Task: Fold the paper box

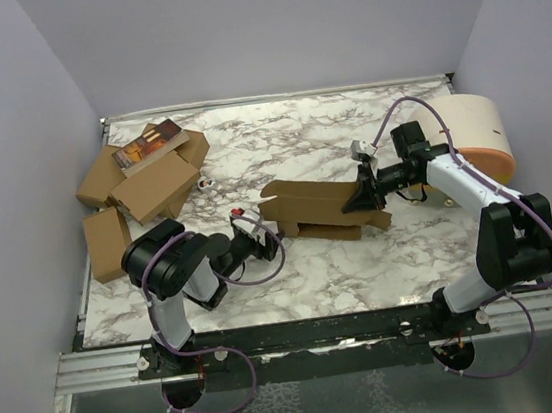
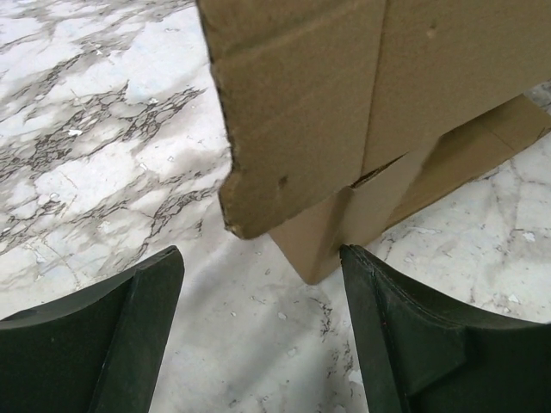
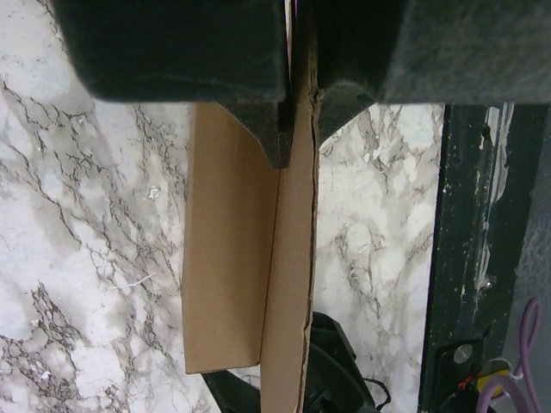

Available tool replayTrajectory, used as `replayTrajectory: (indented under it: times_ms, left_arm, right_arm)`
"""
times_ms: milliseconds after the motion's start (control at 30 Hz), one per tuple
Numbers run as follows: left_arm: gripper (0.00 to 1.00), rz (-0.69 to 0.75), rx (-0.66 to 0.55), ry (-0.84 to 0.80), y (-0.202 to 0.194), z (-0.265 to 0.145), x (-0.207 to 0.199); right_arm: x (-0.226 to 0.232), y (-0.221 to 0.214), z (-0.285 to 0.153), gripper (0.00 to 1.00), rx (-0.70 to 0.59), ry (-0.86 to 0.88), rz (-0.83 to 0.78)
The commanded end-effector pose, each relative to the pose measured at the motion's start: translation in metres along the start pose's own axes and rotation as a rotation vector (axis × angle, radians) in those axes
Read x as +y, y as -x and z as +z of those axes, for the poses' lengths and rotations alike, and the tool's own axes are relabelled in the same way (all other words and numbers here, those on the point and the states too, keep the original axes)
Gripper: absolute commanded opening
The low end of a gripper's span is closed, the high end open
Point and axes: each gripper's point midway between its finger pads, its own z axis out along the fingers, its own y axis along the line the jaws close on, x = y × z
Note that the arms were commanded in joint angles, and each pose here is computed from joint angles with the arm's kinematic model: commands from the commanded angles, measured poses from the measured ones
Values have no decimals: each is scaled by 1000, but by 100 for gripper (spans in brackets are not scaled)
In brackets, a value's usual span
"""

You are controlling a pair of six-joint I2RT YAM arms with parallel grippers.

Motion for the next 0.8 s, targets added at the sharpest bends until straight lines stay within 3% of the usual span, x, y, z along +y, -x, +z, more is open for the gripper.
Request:
replayTrajectory:
  times_ms: [0,500,767]
  left_arm:
    - [77,40,-243,55,60,9,7]
    - [75,29,-265,64,65,23,3]
    - [67,6,-268,101,64,29,7]
  right_arm:
    - [1,10,1,1,-26,24,-8]
    - [1,10,2,1,-27,26,1]
    - [0,9,2,1,-28,26,7]
